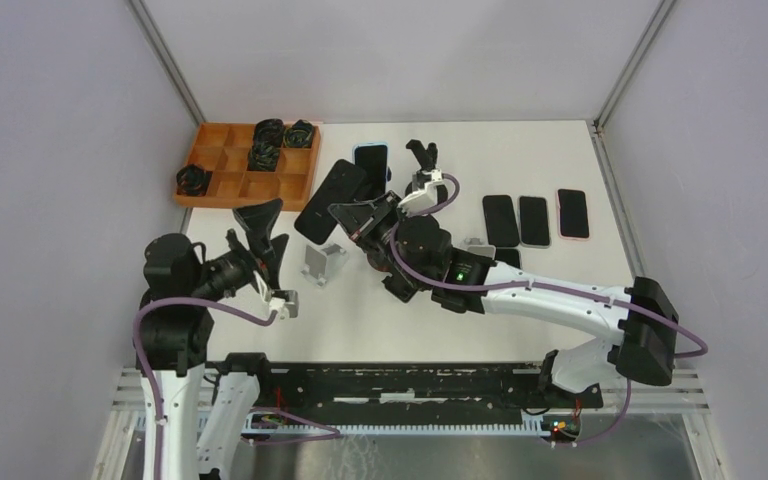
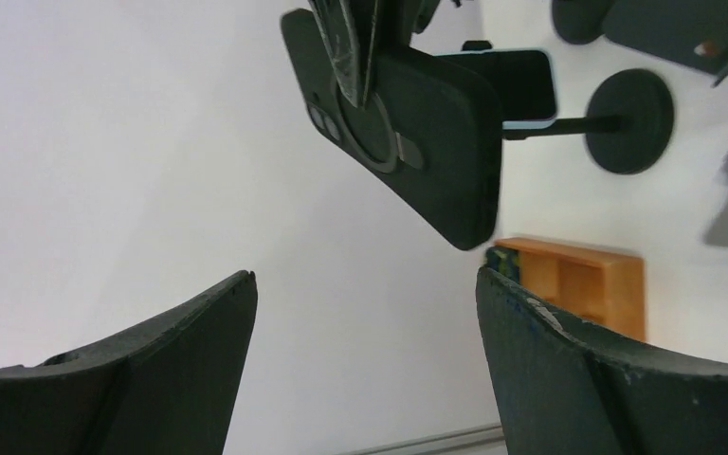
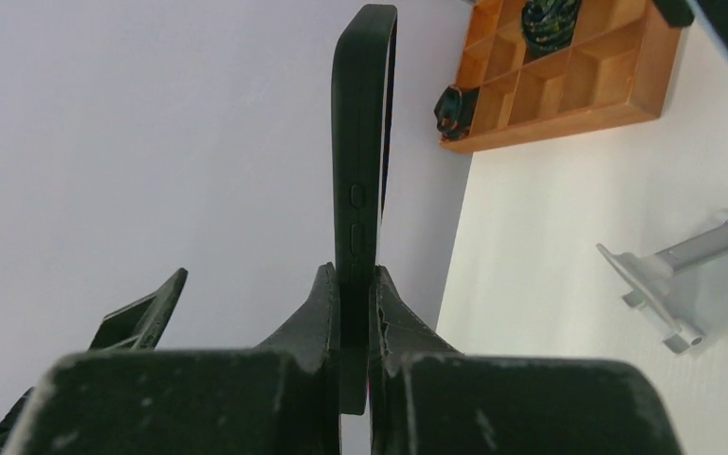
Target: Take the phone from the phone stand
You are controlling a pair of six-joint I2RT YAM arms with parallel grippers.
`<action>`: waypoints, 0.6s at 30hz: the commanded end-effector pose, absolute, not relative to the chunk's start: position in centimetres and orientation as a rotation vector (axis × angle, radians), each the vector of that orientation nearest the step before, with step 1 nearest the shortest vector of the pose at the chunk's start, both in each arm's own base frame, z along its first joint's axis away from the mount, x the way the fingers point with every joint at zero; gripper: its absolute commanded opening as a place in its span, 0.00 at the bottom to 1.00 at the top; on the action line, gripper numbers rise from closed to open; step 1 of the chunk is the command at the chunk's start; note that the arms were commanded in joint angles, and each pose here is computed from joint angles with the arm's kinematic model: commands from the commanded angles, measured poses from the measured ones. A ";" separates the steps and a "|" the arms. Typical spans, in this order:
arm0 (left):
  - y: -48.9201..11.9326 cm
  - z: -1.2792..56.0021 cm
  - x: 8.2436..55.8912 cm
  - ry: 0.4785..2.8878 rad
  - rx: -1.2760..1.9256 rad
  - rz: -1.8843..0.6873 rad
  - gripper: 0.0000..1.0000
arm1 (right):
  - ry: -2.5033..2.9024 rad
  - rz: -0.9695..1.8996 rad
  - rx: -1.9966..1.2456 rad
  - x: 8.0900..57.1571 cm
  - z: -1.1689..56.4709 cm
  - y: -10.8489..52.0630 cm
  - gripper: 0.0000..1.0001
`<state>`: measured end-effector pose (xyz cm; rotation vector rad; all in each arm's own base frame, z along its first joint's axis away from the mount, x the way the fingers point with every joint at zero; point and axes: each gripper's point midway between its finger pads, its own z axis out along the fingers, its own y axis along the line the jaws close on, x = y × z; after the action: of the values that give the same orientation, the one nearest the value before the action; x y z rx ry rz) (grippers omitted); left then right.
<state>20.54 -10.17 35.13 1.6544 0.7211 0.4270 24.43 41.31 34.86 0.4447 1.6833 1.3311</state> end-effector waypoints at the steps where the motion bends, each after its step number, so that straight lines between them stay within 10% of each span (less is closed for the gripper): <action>1: -11.2 39.0 20.8 0.361 1.630 0.685 0.91 | 1.551 1.589 0.515 23.6 40.6 42.2 0.00; 18: -11.0 34.6 20.4 0.272 1.886 0.739 0.91 | 1.475 1.545 0.478 23.6 43.5 41.1 0.00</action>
<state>20.79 -10.41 33.10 1.8223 0.5139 0.5741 24.19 42.60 34.61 0.4185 1.7031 1.3593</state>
